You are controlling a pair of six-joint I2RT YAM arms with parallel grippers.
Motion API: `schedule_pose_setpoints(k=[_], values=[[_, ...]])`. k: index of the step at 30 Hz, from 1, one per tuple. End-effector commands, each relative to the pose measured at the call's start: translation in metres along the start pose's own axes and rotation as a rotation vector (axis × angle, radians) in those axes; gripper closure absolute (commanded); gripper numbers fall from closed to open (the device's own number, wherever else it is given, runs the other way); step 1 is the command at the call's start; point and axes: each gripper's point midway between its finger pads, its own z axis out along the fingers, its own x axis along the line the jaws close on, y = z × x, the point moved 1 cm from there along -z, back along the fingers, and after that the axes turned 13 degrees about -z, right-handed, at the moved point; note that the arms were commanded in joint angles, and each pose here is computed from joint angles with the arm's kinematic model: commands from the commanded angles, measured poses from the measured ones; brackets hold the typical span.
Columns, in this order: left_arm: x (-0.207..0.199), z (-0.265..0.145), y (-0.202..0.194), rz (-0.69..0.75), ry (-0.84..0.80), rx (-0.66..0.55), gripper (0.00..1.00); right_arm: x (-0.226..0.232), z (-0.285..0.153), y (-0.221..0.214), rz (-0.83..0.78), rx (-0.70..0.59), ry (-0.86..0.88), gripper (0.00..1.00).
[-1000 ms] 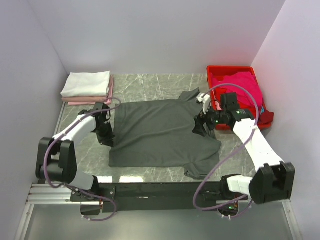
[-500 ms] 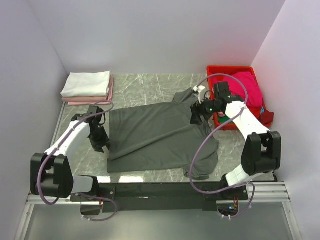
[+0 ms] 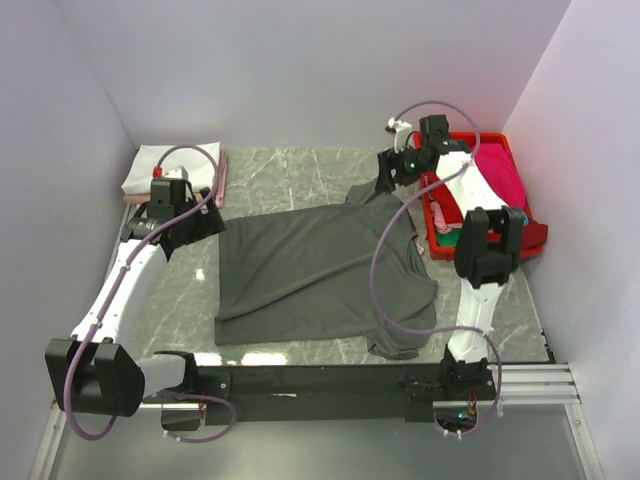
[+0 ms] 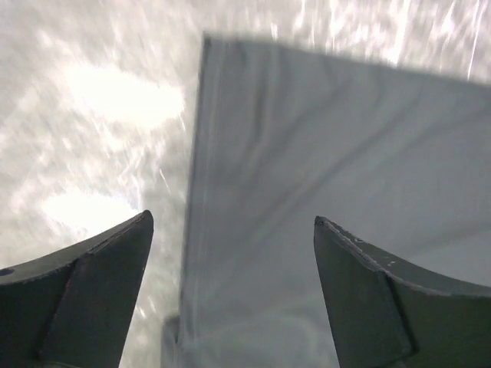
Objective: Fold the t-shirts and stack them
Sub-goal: Flatten the tshirt out
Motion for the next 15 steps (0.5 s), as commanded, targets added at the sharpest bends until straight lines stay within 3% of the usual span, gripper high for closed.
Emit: schedule_pose_setpoints(k=[1, 7, 15], values=[[-0.012, -0.010, 0.051, 0.031, -0.051, -0.225, 0.08, -0.037, 0.001, 0.021, 0.109, -0.026, -0.100, 0.23], [-0.001, -0.006, 0.040, 0.099, -0.066, -0.246, 0.09, -0.076, 0.046, 0.027, 0.225, -0.016, -0.124, 0.34], [0.014, -0.001, 0.019, 0.116, -0.065, -0.229, 0.10, -0.097, 0.066, 0.033, 0.312, -0.078, -0.165, 0.46]])
